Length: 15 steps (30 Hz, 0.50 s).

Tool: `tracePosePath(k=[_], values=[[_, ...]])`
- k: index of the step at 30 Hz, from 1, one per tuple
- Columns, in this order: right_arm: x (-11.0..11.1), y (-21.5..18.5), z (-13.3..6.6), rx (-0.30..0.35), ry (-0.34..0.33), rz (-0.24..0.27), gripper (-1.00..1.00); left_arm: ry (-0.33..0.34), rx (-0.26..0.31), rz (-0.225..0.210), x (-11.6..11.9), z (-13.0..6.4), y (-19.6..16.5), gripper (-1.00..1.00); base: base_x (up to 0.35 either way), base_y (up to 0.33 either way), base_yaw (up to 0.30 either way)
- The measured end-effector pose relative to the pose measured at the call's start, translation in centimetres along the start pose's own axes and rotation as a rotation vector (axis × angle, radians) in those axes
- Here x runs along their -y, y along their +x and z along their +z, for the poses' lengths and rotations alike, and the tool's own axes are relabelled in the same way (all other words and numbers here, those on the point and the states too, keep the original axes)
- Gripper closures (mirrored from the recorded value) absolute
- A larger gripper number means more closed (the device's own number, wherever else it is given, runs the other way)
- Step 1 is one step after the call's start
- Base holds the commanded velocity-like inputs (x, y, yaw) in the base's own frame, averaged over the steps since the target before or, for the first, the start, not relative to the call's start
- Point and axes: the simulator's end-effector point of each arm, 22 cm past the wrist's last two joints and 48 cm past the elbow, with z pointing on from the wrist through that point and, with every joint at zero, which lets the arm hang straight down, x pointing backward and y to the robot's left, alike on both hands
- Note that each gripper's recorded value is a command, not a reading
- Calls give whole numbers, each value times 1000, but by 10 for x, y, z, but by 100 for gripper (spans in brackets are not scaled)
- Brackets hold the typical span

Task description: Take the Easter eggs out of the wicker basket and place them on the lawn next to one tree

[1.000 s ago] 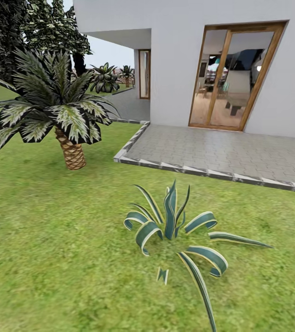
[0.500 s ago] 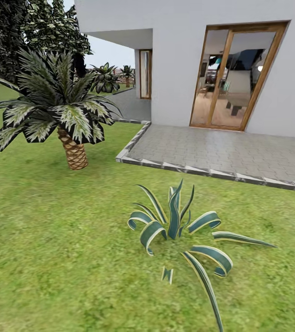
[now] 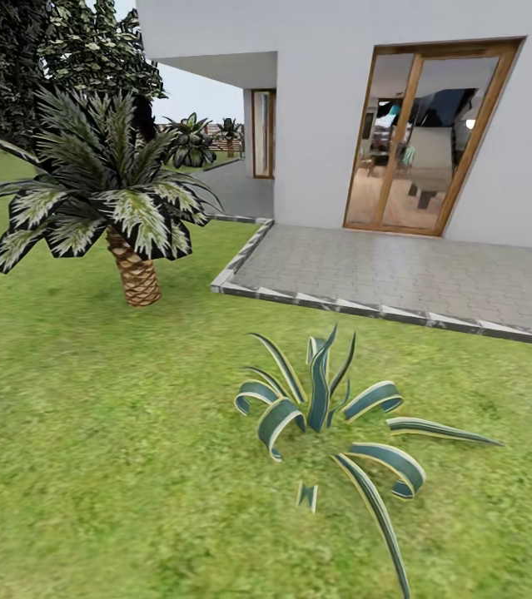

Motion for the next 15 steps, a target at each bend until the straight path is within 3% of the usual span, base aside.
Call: tracePosePath(k=[15], values=[[0,0,0,0,0,0,-100,0,-1,1,0,0,0,-100,0,123,0]])
